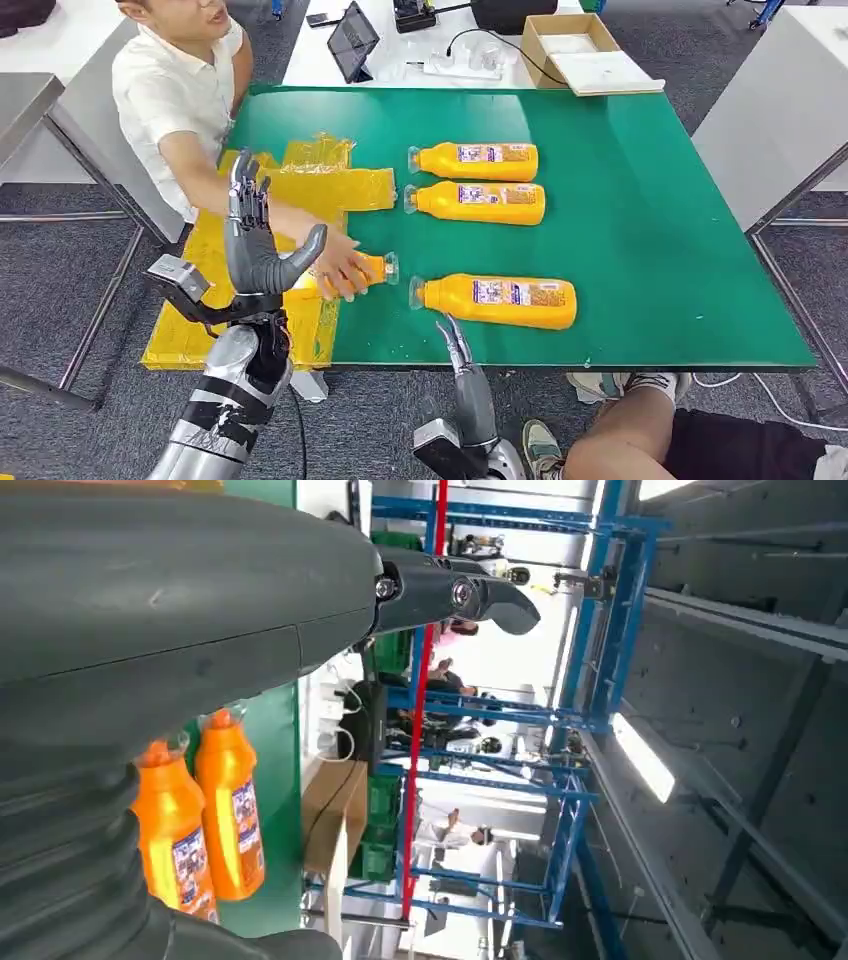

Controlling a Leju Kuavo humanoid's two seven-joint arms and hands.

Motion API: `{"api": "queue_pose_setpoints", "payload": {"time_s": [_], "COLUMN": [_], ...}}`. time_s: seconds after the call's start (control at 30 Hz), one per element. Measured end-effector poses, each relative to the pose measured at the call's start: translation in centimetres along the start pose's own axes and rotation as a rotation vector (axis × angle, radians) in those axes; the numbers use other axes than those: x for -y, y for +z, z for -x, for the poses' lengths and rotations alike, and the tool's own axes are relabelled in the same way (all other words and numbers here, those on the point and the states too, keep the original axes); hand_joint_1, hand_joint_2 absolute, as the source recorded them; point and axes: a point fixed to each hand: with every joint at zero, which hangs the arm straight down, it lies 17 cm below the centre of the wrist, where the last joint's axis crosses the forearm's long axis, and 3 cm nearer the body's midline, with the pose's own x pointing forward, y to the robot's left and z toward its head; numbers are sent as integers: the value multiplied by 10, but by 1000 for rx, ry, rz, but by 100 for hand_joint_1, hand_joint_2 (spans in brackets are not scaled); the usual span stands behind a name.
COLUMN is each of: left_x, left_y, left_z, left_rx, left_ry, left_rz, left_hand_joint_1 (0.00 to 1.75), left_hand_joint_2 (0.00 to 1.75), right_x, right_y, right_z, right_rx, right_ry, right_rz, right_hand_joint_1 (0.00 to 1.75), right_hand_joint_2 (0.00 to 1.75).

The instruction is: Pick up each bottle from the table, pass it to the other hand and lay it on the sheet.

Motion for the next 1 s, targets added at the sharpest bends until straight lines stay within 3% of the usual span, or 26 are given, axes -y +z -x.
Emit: {"api": "queue_pose_setpoints", "payload": {"time_s": [0.17,0.2,0.3,0.4,0.6,0.73,0.83,1.0], "left_x": [0,0,-3,-20,-35,-25,-15,-11], "left_y": [0,0,0,10,53,61,59,58], "left_z": [0,0,1,4,-4,-12,-18,-21], "left_rx": [0,0,-7,-24,-3,15,32,39], "left_ry": [0,0,-3,-66,-249,-254,-241,-235], "left_rz": [0,0,-16,-92,-168,-155,-143,-140], "left_hand_joint_1": [0,0,0,0,0,0,0,0], "left_hand_joint_2": [175,175,175,175,175,175,175,175], "right_x": [0,0,5,24,141,180,199,212], "right_y": [0,0,-1,-8,-22,-40,-68,-81], "right_z": [0,0,-2,-4,48,59,57,55], "right_rx": [0,0,27,102,9,22,34,39], "right_ry": [1,1,67,286,691,854,927,958], "right_rz": [-1,-1,12,-19,37,30,39,53], "right_hand_joint_1": [0,0,0,0,0,0,0,0], "right_hand_joint_2": [0,175,175,175,175,175,175,175]}}
